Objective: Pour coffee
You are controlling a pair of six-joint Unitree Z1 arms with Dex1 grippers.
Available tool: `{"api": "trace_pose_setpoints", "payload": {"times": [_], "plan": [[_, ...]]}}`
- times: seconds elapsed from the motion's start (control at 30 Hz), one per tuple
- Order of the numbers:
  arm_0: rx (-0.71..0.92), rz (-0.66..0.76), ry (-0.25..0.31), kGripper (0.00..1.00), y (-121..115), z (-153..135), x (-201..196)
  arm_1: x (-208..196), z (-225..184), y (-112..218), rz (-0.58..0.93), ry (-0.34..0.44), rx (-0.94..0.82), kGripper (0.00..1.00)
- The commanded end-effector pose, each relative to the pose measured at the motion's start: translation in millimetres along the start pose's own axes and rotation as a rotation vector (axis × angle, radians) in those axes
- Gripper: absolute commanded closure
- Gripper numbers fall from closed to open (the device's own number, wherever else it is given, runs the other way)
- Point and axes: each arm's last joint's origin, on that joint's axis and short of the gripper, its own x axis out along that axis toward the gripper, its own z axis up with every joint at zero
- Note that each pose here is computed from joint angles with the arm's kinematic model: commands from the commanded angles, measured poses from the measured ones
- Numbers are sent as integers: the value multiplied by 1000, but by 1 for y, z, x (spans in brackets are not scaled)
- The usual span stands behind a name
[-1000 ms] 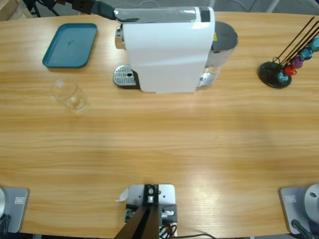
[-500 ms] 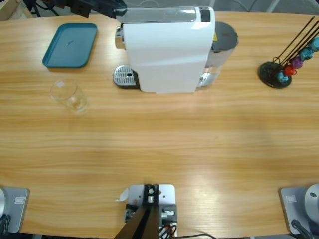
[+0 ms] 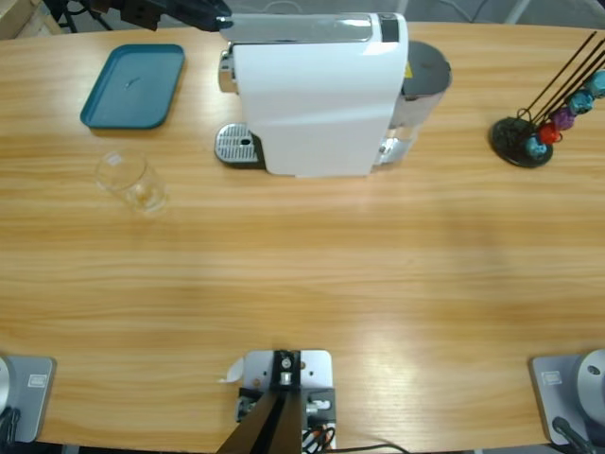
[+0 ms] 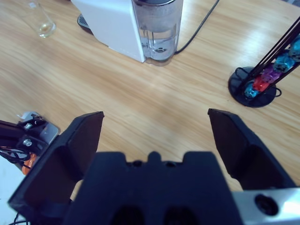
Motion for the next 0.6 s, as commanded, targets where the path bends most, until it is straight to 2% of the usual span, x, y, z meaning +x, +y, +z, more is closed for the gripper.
{"api": "trace_pose_setpoints", "payload": {"times": [0.03,0.13,0.23,0.27,0.3,0.33,0.37,0.43,0.47,0.5,0.6], "plan": [[102,-209,-56,1000,-66,14,-37,11,-1,1,-5,45,-1,17],[110,-223,-47,1000,-70,14,-35,12,1,2,9,56,1,21],[140,-305,10,1000,-74,15,-29,16,5,4,6,109,12,156],[169,-351,35,914,-78,14,-28,15,8,3,-15,108,10,173],[213,-373,41,429,-83,10,-28,12,10,2,-47,103,-15,210],[267,-368,28,110,-87,5,-32,9,13,0,-81,90,-82,233],[354,-314,-21,18,-90,-6,-38,9,15,-1,-104,73,-104,231],[529,-141,-124,0,-85,-25,-48,17,21,-1,-146,68,-102,225],[590,-31,-136,0,-81,-33,-54,21,23,-1,-165,68,-95,222],[663,81,-117,0,-78,-42,-59,25,25,-2,-187,55,-85,227],[949,360,9,0,-66,-78,-58,35,33,-9,-290,24,1,231]]}}
